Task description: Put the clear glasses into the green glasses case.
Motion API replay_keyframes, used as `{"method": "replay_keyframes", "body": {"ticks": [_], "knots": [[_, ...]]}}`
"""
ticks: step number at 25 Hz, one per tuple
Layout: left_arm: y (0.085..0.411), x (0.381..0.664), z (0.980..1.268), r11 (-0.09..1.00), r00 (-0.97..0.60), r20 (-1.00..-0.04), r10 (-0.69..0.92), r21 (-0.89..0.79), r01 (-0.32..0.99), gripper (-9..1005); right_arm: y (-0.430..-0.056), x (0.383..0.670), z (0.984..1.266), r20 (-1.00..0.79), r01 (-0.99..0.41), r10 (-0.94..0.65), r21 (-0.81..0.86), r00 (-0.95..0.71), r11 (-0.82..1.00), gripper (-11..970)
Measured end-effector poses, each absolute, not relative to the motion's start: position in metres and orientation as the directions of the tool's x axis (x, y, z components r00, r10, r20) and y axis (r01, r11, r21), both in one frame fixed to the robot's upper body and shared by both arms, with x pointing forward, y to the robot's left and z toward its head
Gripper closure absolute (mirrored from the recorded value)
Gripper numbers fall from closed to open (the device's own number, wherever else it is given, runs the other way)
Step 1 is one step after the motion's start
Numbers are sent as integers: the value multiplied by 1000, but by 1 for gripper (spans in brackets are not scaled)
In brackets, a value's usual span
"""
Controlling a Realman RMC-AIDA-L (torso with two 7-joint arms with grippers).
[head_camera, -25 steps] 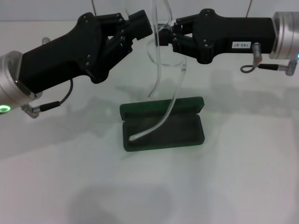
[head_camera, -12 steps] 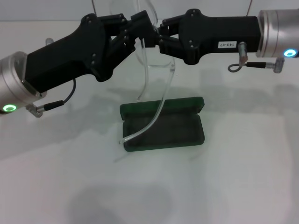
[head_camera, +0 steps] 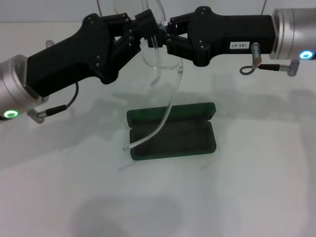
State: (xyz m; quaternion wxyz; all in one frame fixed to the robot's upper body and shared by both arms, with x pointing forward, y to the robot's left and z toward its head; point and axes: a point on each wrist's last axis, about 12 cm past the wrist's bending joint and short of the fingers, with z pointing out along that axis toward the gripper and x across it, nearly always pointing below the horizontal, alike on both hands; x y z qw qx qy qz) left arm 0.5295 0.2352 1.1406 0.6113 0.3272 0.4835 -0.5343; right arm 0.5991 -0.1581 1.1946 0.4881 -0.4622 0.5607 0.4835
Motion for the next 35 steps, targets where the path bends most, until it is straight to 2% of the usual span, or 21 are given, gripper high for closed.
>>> {"method": "replay_keyframes", "body": {"ticks": [24, 30, 35], "knots": [[234, 531, 1138, 217, -30, -941, -337, -108, 970, 931, -162, 600, 1195, -996, -989, -33, 82, -87, 120, 847], [244, 520, 1142, 170, -15, -934, -357, -81, 982, 932, -180, 604, 1194, -997, -979, 5, 82, -82, 187, 847], [260, 512, 1139, 196, -13, -934, -356, -89, 977, 932, -209, 602, 1201, -994, -968, 88, 81, -61, 237, 847]]}}
